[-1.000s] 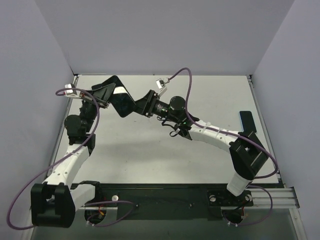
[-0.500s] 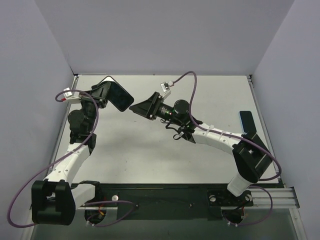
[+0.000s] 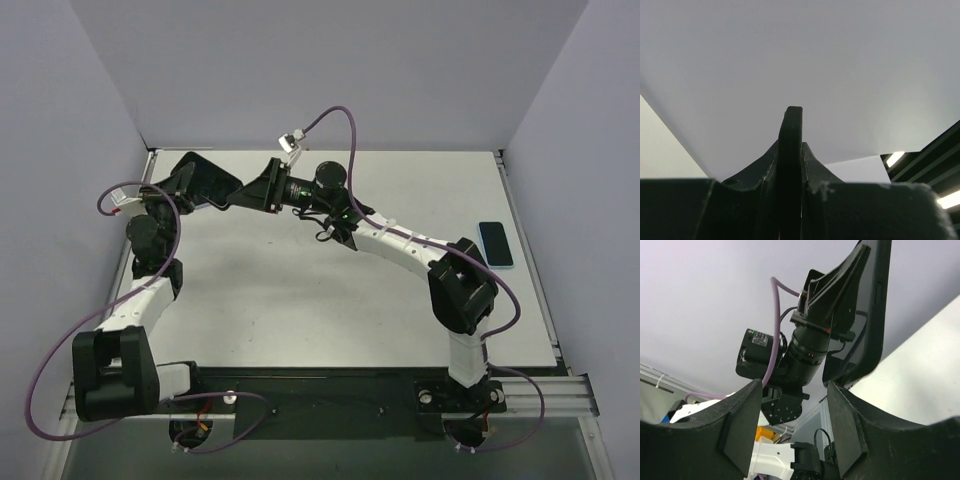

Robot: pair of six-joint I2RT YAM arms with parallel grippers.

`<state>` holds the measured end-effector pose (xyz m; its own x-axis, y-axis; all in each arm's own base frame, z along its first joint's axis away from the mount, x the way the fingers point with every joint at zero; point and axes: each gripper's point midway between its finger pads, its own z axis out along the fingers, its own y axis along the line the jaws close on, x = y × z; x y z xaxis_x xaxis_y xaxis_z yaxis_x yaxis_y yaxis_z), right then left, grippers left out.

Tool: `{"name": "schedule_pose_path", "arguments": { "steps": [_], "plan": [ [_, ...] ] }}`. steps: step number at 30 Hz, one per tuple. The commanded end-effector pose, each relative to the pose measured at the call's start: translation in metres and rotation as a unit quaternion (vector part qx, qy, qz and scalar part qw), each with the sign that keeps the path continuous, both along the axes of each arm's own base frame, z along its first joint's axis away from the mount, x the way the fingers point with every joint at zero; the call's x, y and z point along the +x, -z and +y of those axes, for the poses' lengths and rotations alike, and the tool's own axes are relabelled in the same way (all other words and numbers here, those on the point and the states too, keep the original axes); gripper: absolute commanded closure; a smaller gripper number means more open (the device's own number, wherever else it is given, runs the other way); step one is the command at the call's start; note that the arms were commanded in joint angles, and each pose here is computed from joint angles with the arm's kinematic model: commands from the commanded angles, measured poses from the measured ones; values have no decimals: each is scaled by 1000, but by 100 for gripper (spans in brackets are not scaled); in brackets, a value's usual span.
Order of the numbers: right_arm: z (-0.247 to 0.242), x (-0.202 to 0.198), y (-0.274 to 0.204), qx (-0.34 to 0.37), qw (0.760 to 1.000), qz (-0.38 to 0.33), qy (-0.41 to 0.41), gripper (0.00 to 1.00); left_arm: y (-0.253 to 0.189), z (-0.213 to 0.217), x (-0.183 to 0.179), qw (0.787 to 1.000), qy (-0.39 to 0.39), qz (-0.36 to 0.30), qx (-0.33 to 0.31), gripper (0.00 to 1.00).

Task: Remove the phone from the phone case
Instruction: Remove the phone case from the phone.

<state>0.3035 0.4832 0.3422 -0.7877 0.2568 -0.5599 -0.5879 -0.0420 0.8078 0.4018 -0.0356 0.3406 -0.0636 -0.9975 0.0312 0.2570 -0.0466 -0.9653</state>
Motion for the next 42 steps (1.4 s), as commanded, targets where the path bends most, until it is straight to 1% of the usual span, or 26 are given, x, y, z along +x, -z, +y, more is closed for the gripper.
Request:
{"name": "schedule_pose_path", "arguments": {
  "steps": [1,2,3,4,5,6,9,11,13,16,18,21,23,28,31,36,42],
  "plan": [
    [-6,3,-6,-12,999,-40,-2,49,-51,4,-18,990,39,-115,-74,100],
    [-10,8,10,-37,999,-23,10,46,-49,3,-16,991,45,-110,-61,100],
    [-15,11,13,-54,998,-26,27,46,-44,2,-14,993,47,-95,-54,100],
    [-17,10,22,-65,997,-22,31,44,-43,3,-14,994,38,-91,-43,100],
    [-18,7,21,-67,997,-22,34,44,-39,6,-15,996,23,-80,-44,100],
    [-16,4,24,-71,997,-18,31,43,-44,8,-20,996,11,-87,-34,100],
    [-8,4,30,-70,997,-15,26,45,-43,12,-24,996,-7,-80,-35,100],
    [-2,1,17,-44,999,-21,12,48,-43,10,-24,996,-1,-79,-40,100],
    [3,-4,9,-27,999,-30,-1,49,-42,7,-23,996,9,-77,-48,100],
    [6,-16,2,-24,998,-54,-21,48,-36,6,-19,995,18,-68,-67,100],
    [4,-20,-1,-20,998,-63,-23,45,-39,6,-20,994,21,-74,-72,100],
    [4,-17,5,-39,997,-62,-16,44,-44,6,-20,994,19,-79,-78,100],
    [9,-17,4,-38,997,-63,-19,45,-46,3,-20,993,23,-80,-85,100],
    [19,-6,-1,-30,997,-68,-10,50,-39,-4,-18,991,35,-74,-102,100],
    [21,-4,-5,-28,997,-75,-7,53,-36,0,-19,990,30,-71,-115,100],
    [28,-5,-1,-35,996,-74,-19,63,-39,-2,-17,991,35,-67,-114,100],
    [30,-6,6,-48,996,-79,-20,68,-42,-3,-18,991,35,-68,-114,100]
  ]
}}
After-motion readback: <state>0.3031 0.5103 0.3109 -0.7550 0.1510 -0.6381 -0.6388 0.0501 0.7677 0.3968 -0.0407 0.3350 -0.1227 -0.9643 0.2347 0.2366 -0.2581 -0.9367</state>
